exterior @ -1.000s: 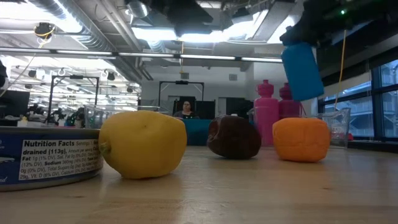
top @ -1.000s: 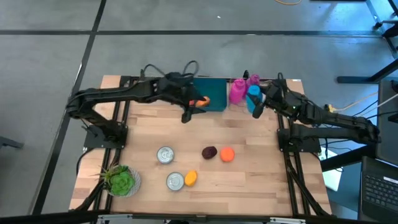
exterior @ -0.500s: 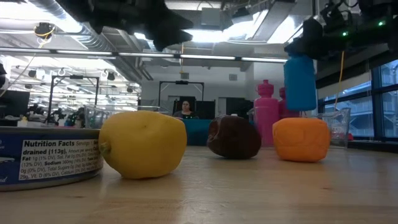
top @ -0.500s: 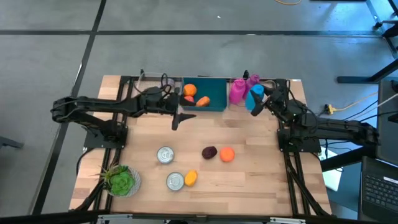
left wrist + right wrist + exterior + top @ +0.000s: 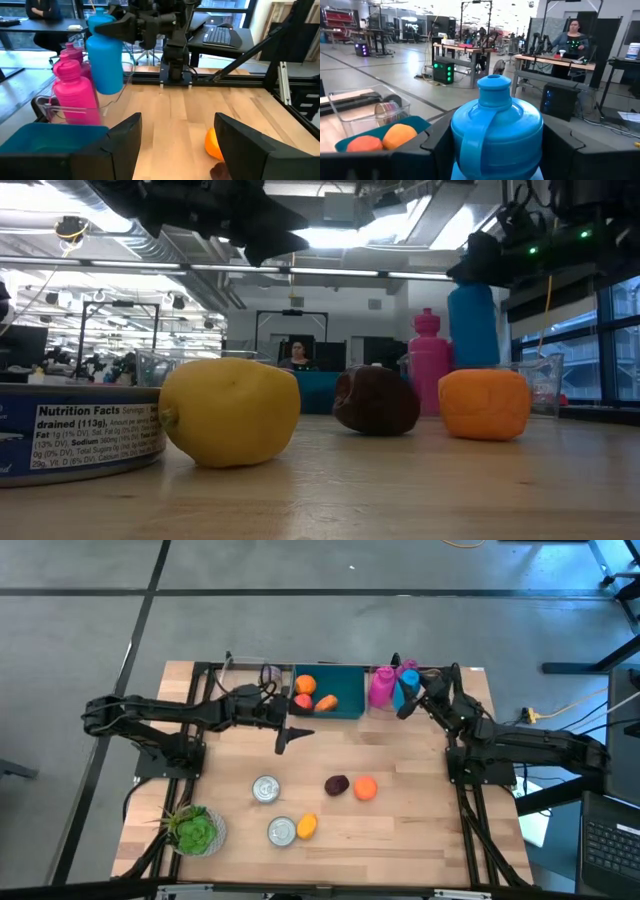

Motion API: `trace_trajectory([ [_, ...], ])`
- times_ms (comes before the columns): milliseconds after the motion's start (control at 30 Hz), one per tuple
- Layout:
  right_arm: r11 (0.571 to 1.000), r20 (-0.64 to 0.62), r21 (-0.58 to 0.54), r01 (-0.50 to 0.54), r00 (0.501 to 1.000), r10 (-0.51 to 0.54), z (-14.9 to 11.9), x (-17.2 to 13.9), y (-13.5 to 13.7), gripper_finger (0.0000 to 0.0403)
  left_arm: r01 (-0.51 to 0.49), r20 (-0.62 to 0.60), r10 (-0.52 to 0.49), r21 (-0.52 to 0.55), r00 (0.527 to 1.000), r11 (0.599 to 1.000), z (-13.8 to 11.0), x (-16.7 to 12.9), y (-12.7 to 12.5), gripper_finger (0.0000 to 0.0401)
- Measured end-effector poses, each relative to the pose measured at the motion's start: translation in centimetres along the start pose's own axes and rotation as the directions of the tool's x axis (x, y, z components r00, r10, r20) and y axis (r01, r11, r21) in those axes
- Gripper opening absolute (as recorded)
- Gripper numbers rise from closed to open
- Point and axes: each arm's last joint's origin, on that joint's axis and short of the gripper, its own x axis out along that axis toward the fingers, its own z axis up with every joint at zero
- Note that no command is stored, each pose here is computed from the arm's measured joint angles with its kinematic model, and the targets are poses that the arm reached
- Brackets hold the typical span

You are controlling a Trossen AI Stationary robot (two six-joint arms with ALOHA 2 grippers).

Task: Pick & Place Food Item
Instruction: Adjust the blue water bottle

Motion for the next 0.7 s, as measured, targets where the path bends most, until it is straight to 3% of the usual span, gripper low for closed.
trace_trajectory([
  [700,0.999,-0.06,0.008,0.035,0.998,-0.034,-2.9,1.9,0.9,0.021,0.014,-0.019,-0.014,-0.013,1.0,1.0,-0.2,0.1,-0.4,0.0237],
])
